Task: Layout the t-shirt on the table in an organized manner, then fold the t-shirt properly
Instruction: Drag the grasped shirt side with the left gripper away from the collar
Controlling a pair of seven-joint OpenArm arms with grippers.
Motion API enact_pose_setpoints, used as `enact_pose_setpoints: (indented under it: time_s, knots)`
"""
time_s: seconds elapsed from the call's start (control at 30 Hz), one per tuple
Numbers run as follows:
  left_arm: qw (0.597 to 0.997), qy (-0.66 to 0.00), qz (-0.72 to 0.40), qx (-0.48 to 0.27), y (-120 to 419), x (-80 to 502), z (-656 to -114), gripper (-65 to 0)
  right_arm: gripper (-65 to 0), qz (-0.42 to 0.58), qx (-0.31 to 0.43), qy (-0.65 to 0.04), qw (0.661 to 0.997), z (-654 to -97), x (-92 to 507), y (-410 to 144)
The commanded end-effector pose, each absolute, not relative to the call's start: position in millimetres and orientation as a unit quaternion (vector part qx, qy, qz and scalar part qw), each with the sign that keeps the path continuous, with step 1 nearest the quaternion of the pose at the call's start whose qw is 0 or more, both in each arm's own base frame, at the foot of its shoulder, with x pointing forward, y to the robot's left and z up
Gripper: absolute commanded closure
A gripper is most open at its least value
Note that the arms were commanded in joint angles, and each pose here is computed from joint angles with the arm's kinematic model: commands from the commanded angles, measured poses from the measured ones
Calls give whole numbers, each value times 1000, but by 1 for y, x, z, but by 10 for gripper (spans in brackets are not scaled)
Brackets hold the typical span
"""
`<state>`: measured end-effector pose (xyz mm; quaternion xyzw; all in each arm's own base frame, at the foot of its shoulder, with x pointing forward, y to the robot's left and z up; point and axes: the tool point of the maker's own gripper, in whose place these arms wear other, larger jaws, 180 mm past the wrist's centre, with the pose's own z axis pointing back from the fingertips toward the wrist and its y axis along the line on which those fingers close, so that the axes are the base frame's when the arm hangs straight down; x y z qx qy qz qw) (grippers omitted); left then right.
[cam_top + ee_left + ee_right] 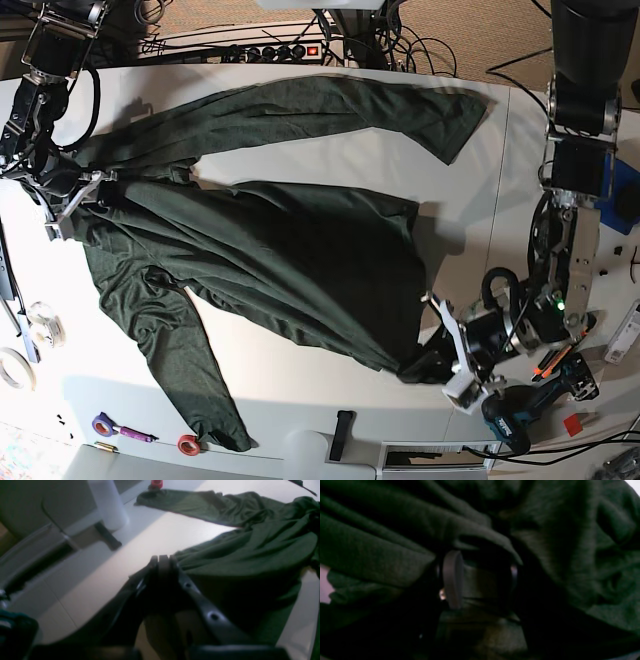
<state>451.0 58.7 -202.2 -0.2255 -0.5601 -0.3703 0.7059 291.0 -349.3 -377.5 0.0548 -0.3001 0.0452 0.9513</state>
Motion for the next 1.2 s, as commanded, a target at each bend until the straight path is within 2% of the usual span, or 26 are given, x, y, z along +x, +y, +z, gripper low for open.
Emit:
enact_pose_setpoints:
  time_s: [0.0,0.13,0.47,0.73,0.87,1.17]
  knots:
    - [672,-601,-365,-233,58,459,-161,0,-233,50,45,-327,943,-359,302,-357]
    - [655,-617,-364,-243,55,463,-137,0,-232,47,45,-329,942,-359,303,-357]
    - [693,-568,-377,-236,53,460,-161,0,-232,-4,-24,-354,935,-353,311,-387]
    - [684,-569,-365,-275,47,453,-158,0,-232,-28,-61,-343,937,-355,307,-402]
    - [665,-586,-364,-288,43,455,-134,0,-232,-28,-60,-347,935,-354,309,-402]
    - [594,-639,-399,-281,33,457,-39,0,-232,-38,-25,-363,931,-374,314,-369]
